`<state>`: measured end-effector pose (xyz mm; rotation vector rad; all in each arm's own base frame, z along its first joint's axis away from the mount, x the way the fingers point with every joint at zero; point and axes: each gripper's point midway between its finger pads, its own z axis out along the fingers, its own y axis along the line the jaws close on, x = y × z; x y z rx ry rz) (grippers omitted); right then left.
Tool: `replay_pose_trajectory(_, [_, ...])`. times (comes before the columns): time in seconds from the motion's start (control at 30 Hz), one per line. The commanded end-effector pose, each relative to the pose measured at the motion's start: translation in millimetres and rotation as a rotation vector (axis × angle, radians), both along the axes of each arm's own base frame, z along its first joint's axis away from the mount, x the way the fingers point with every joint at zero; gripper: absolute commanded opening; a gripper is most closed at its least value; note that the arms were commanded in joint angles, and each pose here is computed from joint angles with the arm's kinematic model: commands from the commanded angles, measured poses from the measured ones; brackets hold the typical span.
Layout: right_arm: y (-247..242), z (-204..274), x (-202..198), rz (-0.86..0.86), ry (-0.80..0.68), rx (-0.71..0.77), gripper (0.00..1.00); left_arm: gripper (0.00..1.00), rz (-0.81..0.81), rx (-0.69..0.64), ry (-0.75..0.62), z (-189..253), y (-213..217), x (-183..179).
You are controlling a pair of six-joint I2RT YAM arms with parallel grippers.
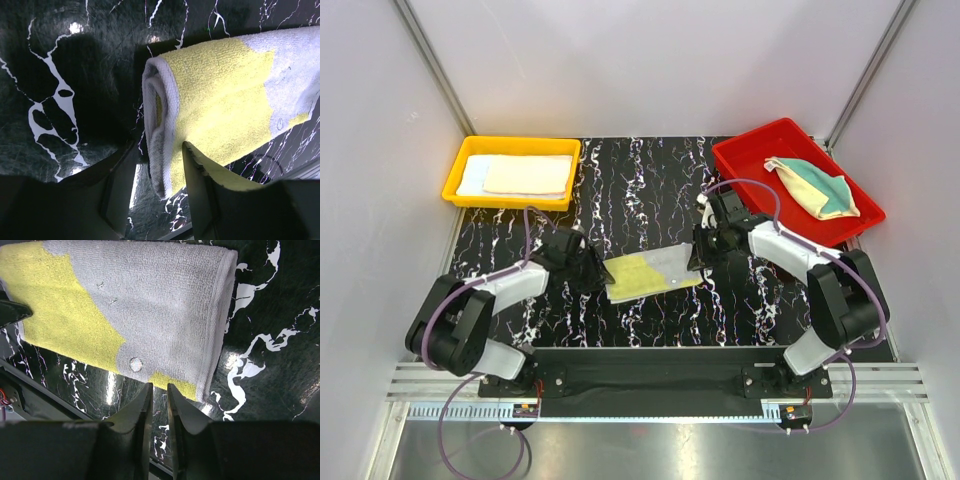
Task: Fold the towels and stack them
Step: Fold the towel, then neatly place the folded towel into the bin
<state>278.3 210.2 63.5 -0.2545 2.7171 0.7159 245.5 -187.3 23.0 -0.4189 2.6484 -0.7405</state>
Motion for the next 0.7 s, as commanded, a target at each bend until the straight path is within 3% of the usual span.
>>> replay_pose_trajectory(0.0, [4.8,25.5,6.1,0.001,-0.067,0.026,0.25,0.47,0.024,0.080,0.070,-21.5,11.1,-8.4])
replay_pose_trajectory(0.13, [6.2,33.5,6.4,0.006,-0.088,0.039,0.25,0.37,0.003,0.091,0.070,-17.7,6.0,-4.1])
replay_pose_trajectory(0.37, [6.1,43.1,8.9,0.001,-0.119,0.048,0.26,0.00,-0.103,0.090,0.023,4.7,-9.0,16.5])
replay_pose_trajectory(0.67, [4.0,71.9,14.9,-0.020,-0.209,0.066,0.27,0.00,-0.259,0.222,-0.131,57.1,3.8,79.5])
